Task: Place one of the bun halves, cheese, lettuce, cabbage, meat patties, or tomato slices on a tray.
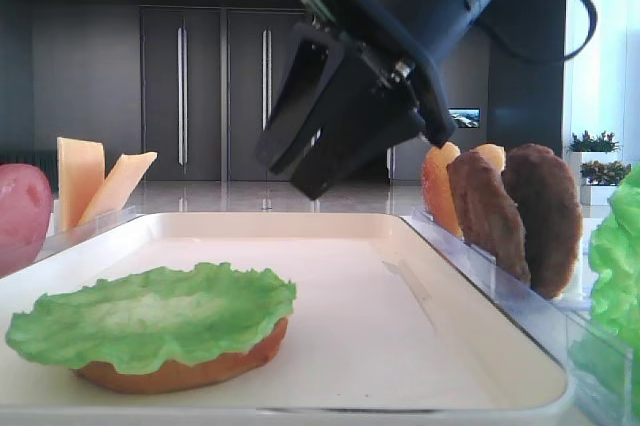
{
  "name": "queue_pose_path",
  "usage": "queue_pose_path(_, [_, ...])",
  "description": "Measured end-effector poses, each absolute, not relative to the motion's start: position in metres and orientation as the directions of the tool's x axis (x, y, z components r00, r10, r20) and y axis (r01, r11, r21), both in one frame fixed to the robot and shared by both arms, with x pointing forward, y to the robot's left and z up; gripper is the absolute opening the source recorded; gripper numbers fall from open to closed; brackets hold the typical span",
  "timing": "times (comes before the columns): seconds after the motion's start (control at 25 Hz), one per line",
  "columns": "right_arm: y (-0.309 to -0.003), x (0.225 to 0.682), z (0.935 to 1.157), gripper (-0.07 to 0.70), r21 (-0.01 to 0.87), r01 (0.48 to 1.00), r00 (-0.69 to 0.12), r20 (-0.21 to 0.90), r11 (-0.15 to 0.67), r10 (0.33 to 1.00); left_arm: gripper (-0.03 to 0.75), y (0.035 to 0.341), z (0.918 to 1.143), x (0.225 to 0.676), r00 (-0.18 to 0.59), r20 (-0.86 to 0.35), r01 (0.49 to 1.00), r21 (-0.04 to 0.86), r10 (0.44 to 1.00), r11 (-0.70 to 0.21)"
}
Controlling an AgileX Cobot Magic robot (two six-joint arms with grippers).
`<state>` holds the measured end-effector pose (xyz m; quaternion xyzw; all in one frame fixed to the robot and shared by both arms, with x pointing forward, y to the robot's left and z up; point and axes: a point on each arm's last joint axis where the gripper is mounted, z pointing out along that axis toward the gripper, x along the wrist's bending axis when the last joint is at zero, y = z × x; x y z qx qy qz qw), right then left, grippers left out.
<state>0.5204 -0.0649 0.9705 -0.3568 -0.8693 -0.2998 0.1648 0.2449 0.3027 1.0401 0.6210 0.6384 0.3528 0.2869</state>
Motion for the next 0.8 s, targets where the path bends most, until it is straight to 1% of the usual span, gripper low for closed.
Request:
queue_pose_path(0.12, [-0.072,0.514,0.994,0.275,0.423,0.709,-0.705,0.466,0.565,0.535,0.282,0.303,1.040,0.245,-0.064,0.072,0.590,0.807,0.995,-0.020])
queue_pose_path(0.16, [-0.076,0.512,1.003,0.275,0.432,0.700,-0.714,0.437,0.569,0.547,0.282,0.303,1.040,0.245,-0.064,0.072,0.590,0.807,0.995,-0.020])
queue_pose_path(0.28, [-0.095,0.505,1.029,0.275,0.428,0.710,-0.700,0.344,0.559,0.626,0.282,0.303,1.040,0.245,-0.064,0.072,0.590,0.807,0.995,-0.020])
queue_pose_path(0.36, [-0.116,0.500,1.047,0.275,0.405,0.738,-0.659,0.258,0.540,0.707,0.282,0.303,1.040,0.245,-0.064,0.072,0.590,0.807,0.995,-0.020])
queue_pose_path(0.48, [-0.155,0.489,1.076,0.274,0.375,0.791,-0.559,0.123,0.483,0.820,0.282,0.303,1.040,0.245,-0.064,0.072,0.590,0.807,0.995,-0.020])
queue_pose_path(0.56, [-0.187,0.480,1.092,0.274,0.332,0.847,-0.455,0.048,0.415,0.889,0.282,0.303,1.040,0.245,-0.064,0.072,0.590,0.807,0.995,-0.020])
queue_pose_path(0.6, [-0.203,0.476,1.099,0.274,0.328,0.863,-0.408,0.007,0.383,0.913,0.282,0.303,1.040,0.245,-0.064,0.072,0.590,0.807,0.995,-0.020])
queue_pose_path(0.68, [-0.236,0.466,1.109,0.274,0.341,0.894,-0.288,-0.056,0.290,0.956,0.282,0.303,1.040,0.245,-0.064,0.072,0.590,0.807,0.995,-0.020])
queue_pose_path(0.8, [-0.281,0.442,1.117,0.274,0.379,0.912,-0.122,-0.109,0.154,0.987,0.282,0.303,1.040,0.245,-0.064,0.072,0.590,0.807,0.995,-0.020])
